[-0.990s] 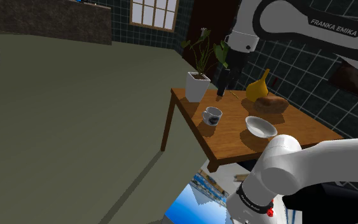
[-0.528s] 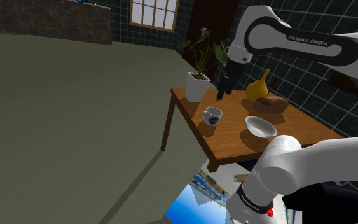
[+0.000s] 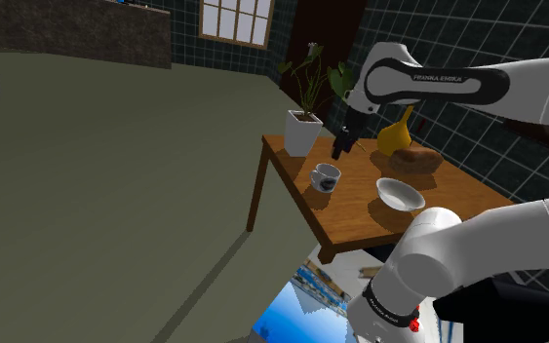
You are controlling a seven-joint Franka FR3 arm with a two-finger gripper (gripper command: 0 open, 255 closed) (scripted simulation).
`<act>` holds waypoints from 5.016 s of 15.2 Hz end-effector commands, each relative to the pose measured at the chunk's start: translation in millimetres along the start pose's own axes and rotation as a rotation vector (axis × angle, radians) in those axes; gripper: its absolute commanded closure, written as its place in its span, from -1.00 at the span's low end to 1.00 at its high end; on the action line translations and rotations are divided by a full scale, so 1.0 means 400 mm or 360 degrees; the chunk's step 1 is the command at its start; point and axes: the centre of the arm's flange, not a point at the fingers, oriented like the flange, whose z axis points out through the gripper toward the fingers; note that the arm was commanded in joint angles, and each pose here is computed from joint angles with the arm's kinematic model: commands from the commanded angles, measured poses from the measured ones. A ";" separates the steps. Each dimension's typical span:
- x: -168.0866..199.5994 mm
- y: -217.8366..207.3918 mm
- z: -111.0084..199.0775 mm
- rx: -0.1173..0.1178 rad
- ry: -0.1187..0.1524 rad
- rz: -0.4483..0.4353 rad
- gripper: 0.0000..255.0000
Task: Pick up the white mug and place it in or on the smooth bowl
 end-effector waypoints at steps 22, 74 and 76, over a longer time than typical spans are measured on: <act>0.106 0.421 0.407 0.0101 0.0099 -0.0017 -1.00; -0.111 0.548 0.058 0.0101 0.0099 -0.0017 1.00; -0.168 0.581 0.053 0.0101 0.0099 -0.0017 1.00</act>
